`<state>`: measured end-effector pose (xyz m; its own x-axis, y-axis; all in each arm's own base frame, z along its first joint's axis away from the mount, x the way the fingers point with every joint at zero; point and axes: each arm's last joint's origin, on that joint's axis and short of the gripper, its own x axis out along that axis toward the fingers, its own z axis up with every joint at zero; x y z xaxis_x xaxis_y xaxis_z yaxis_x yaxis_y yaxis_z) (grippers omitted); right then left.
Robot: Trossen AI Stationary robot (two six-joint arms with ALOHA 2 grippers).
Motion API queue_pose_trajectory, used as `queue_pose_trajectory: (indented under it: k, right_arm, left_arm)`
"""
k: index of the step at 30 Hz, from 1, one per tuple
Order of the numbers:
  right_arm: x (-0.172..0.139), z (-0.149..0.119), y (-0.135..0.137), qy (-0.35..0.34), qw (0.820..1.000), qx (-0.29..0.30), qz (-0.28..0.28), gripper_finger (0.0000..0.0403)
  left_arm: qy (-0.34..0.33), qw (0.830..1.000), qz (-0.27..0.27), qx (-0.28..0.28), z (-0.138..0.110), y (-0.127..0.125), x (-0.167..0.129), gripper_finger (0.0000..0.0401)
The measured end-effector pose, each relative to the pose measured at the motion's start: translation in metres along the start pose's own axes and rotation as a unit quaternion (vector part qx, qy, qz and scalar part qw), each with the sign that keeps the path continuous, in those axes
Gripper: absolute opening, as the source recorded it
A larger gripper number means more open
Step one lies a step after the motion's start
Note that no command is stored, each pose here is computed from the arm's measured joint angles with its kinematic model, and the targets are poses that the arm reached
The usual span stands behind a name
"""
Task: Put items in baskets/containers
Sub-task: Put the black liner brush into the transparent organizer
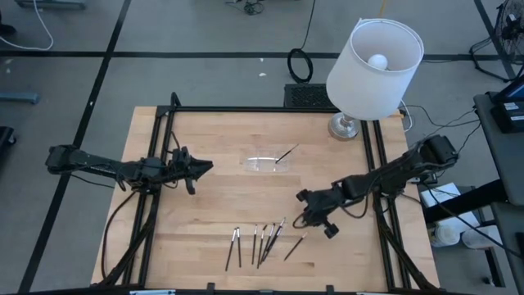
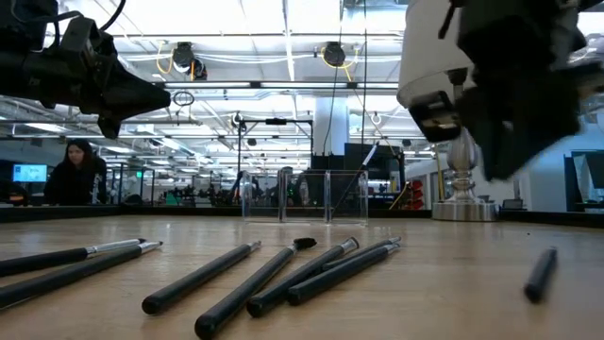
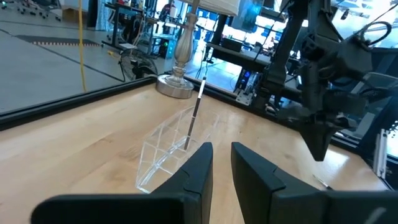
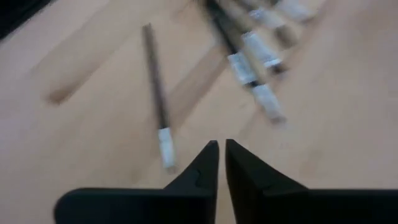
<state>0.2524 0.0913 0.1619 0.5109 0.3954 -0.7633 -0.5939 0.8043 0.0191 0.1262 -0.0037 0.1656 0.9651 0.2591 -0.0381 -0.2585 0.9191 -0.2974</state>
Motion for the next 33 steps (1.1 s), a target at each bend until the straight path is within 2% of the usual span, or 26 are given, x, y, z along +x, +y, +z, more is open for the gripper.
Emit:
queue_pose_trajectory:
  k: [4, 8, 12, 16, 25, 33]
  right_arm:
    - [0.007, -0.003, 0.015, 0.029, 0.999, 0.01, 0.022, 0.0081]
    - [0.009, -0.001, 0.028, 0.029, 0.999, 0.017, 0.034, 0.0134]
    - [0.011, 0.006, 0.038, 0.006, 1.0, 0.003, 0.021, 0.0165]
    - [0.015, 0.016, 0.047, -0.043, 0.999, -0.017, 0.028, 0.0172]
    - [0.047, 0.001, 0.053, 0.021, 0.999, 0.012, 0.042, 0.0161]
    - [0.068, 0.005, 0.047, 0.023, 0.997, 0.011, 0.078, 0.0155]
  left_arm:
    - [0.001, 1.0, -0.004, 0.0, 0.0, 0.0, 0.0, 0.0065]
    - [0.001, 1.0, -0.004, 0.0, 0.0, 0.0, 0.0, 0.0065]
    - [0.001, 1.0, -0.004, -0.002, 0.0, 0.0, 0.0, 0.0065]
    - [0.001, 1.0, -0.004, -0.004, 0.0, 0.0, 0.0, 0.0065]
    - [0.001, 1.0, -0.004, -0.004, 0.0, 0.0, 0.0, 0.0065]
    - [0.001, 1.0, -0.005, -0.013, 0.0, 0.0, 0.0, 0.0065]
